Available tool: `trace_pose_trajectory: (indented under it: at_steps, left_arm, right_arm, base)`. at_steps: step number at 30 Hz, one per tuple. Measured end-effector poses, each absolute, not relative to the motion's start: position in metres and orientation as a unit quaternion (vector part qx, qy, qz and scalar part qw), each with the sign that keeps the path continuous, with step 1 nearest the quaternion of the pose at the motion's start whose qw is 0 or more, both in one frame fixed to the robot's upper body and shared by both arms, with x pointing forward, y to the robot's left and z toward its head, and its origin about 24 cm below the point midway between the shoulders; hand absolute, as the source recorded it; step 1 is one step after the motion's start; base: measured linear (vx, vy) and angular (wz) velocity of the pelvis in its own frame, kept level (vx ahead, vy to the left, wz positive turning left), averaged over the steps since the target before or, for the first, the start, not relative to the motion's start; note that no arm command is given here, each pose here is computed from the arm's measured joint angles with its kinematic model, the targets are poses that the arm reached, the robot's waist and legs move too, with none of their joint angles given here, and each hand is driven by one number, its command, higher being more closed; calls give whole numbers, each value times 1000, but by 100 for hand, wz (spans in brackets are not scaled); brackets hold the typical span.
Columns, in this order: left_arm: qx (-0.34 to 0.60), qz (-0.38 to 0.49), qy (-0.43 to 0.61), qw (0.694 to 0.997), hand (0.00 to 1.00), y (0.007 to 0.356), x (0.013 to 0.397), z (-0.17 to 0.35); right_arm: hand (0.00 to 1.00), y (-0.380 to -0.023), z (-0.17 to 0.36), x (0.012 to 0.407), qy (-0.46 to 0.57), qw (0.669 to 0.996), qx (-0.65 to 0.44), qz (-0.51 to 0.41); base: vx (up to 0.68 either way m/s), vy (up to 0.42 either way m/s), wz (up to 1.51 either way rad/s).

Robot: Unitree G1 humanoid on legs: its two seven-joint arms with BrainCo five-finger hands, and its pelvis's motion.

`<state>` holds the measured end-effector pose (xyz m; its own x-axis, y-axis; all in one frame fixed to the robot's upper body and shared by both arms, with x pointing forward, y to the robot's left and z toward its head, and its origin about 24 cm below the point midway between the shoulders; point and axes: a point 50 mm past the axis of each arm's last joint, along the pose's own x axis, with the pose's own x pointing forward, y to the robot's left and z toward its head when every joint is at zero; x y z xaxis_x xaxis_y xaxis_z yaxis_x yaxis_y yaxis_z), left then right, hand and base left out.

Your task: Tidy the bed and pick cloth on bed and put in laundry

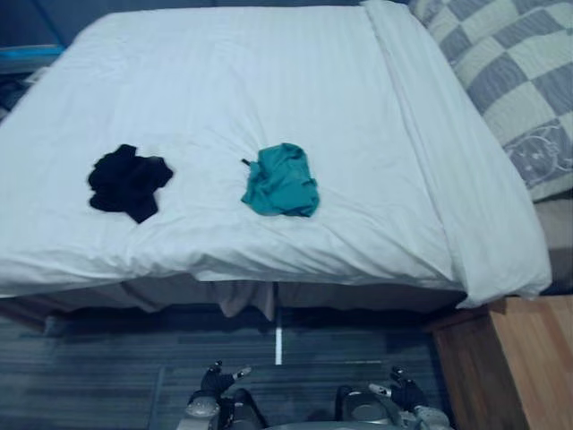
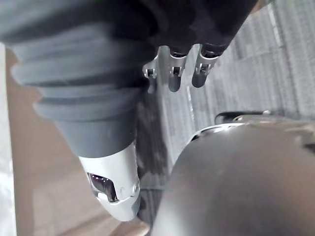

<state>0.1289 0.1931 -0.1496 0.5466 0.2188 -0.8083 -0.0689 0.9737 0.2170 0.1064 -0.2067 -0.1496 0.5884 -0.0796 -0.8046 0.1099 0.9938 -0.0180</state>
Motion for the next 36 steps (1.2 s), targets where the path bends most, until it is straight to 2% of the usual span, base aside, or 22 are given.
trace_pose_trajectory:
  at_steps: [2, 7, 13, 17, 21, 23, 25, 31, 34, 36]
  left_arm:
    - [66, 81, 450, 887, 0, 192, 133, -147]
    - [63, 45, 464, 883, 0, 184, 125, -152]
    - [85, -13, 445, 891, 0, 165, 133, -150]
    - [100, 27, 457, 884, 0, 188, 131, -149]
    - [129, -37, 429, 893, 0, 174, 153, -141]
    - [125, -63, 417, 898, 0, 154, 162, -139]
    - [122, -66, 433, 891, 0, 143, 154, -143]
    - [120, -16, 460, 880, 0, 156, 140, -150]
    - [105, 37, 456, 883, 0, 167, 143, -148]
    - [70, 92, 483, 868, 0, 177, 126, -153]
  right_arm:
    - [0, -215, -149, 104, 454, 889, -2, -53]
    - [0, -213, -145, 119, 433, 900, 0, -51]
    - [0, -223, -146, 115, 455, 889, -37, -18]
    - [0, -195, -145, 138, 447, 886, -57, 105]
    - [0, -143, -130, 162, 379, 900, -45, 209]
    - [0, -143, -129, 161, 374, 904, -41, 204]
    - [0, -136, -130, 160, 373, 906, -16, 199]
    - [0, -132, -128, 166, 355, 916, 23, 183]
    - [0, -141, -139, 153, 398, 906, 16, 140]
    - [0, -160, -142, 150, 411, 910, 14, 59]
  base:
    - [-9, 73, -4]
    - [66, 195, -58]
    - [44, 533, -19]
    - [6, 662, -138]
    - [25, 311, 22]
    - [26, 167, 85]
    - [88, 133, 33]
    - [-10, 8, 24]
    - [-62, -45, -16]
    - [-29, -35, -54]
